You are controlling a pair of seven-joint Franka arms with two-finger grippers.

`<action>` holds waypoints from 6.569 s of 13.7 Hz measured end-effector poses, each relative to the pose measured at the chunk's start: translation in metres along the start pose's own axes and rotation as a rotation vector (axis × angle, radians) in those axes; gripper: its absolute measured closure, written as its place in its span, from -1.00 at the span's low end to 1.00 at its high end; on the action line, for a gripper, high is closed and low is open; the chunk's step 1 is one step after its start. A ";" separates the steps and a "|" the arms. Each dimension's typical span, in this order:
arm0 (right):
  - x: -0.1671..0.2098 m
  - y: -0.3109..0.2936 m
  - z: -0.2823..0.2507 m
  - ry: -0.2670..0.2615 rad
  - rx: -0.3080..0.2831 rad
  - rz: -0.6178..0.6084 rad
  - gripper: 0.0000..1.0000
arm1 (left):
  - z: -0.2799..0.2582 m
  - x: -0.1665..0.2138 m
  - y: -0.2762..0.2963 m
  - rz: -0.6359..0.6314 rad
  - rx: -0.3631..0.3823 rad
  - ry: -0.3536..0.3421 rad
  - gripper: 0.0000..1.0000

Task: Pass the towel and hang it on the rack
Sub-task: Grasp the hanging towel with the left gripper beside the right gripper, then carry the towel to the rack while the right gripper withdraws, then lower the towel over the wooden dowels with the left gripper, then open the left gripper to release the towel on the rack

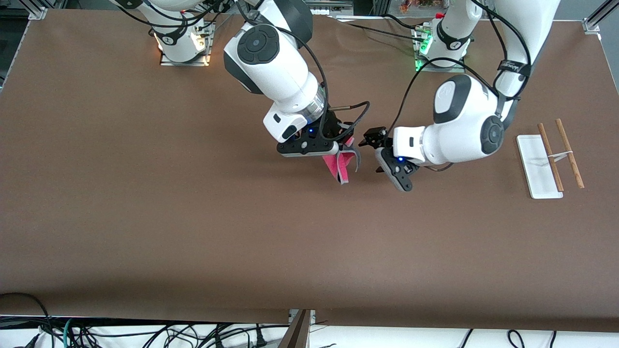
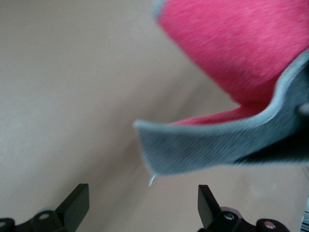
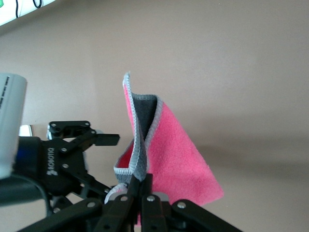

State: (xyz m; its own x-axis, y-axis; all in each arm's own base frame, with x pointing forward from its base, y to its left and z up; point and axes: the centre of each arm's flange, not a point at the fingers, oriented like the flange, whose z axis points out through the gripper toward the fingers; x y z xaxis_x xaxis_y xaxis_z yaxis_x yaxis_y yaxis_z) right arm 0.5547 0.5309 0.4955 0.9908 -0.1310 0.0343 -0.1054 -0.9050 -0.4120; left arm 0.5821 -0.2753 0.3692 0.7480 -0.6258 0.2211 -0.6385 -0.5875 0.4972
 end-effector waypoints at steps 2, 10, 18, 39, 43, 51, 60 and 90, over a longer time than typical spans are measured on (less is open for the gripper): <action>0.000 0.000 0.000 0.002 0.002 0.000 0.93 | 0.007 0.005 0.011 0.018 0.004 0.004 -0.97; 0.001 0.000 -0.001 0.003 0.003 0.001 0.93 | 0.011 0.005 0.012 0.021 0.003 0.002 0.36; 0.004 0.002 -0.001 0.005 0.003 0.006 0.93 | 0.000 0.001 -0.005 -0.006 0.012 0.019 0.96; 0.163 0.260 -0.160 -0.094 -0.286 -0.221 -1.00 | -0.231 -0.214 -0.209 -0.293 -0.051 -0.195 0.96; 0.170 0.307 -0.211 -0.061 -0.424 -0.143 -1.00 | -0.267 -0.292 -0.247 -0.277 -0.040 -0.192 0.96; 0.160 0.439 -0.304 -0.013 -0.524 -0.039 -1.00 | -0.300 -0.363 -0.273 -0.183 0.000 -0.203 0.96; 0.100 0.429 -0.320 -0.152 -0.538 -0.178 -1.00 | -0.343 -0.397 -0.302 -0.067 0.090 -0.238 0.96; 0.092 0.450 -0.341 -0.175 -0.489 -0.229 -1.00 | -0.354 -0.561 -0.397 -0.033 0.152 -0.198 -1.00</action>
State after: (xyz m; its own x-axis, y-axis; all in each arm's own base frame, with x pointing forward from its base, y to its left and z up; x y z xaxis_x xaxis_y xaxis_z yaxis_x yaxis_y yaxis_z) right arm 0.5698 -0.0259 0.6236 0.9880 0.1221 -0.0950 0.1281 -0.9900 0.0594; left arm 0.4807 0.4904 0.3442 0.7285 -0.6843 0.0310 -0.6453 -0.6704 0.3663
